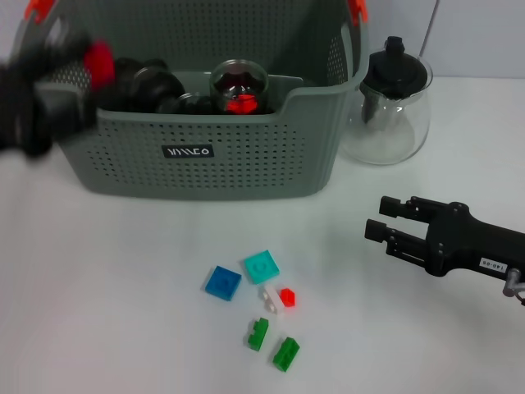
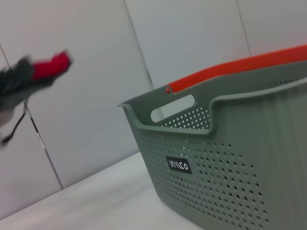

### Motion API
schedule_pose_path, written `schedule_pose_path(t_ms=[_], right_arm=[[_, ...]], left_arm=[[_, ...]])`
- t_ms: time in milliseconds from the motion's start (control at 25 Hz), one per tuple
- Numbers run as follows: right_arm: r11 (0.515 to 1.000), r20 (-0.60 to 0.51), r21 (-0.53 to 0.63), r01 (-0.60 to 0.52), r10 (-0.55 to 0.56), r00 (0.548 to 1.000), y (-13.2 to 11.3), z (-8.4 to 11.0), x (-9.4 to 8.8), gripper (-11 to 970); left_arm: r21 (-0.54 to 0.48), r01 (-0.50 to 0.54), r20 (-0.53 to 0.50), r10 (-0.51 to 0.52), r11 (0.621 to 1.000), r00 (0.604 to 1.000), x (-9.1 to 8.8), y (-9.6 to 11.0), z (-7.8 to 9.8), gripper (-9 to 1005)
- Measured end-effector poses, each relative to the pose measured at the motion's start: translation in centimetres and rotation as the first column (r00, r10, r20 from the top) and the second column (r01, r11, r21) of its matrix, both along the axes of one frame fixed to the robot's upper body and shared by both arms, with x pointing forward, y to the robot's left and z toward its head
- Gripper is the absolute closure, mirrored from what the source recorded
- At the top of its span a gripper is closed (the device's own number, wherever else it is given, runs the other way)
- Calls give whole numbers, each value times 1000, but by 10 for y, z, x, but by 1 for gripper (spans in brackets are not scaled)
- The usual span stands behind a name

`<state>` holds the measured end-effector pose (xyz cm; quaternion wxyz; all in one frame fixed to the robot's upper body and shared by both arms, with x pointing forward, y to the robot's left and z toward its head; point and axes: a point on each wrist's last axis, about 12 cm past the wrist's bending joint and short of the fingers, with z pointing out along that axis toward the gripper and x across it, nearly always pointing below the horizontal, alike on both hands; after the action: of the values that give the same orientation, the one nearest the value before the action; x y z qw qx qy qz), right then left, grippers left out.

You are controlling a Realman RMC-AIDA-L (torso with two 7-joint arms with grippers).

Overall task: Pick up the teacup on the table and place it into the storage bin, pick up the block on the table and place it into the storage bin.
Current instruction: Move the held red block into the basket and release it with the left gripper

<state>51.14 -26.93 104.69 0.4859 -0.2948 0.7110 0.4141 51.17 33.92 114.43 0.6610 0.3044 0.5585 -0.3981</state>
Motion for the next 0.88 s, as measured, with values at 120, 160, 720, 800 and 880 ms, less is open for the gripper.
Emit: schedule_pose_path(t_ms=[120, 160, 720, 800, 880], right_arm=[[1000, -1, 0, 1, -1, 1000, 0, 0, 0, 402], [1000, -2, 0, 1, -1, 1000, 0, -1, -1, 402], [1000, 4, 5, -8, 8, 1000, 1, -1, -2, 401], [1000, 9, 9, -15, 15, 1000, 2, 0, -3, 401], [999, 40, 22, -43, 42, 998, 3, 3, -6, 401]], left_arm=[[45, -35, -87, 39, 998, 995, 40, -6, 26, 291], [74, -38, -123, 47, 996, 991, 55, -13, 35, 290], [427, -100, -287, 239, 899, 928, 153, -117, 52, 275], [477, -129, -298, 298, 869, 907, 157, -124, 42, 273], [516, -139, -297, 329, 845, 897, 158, -130, 36, 271]])
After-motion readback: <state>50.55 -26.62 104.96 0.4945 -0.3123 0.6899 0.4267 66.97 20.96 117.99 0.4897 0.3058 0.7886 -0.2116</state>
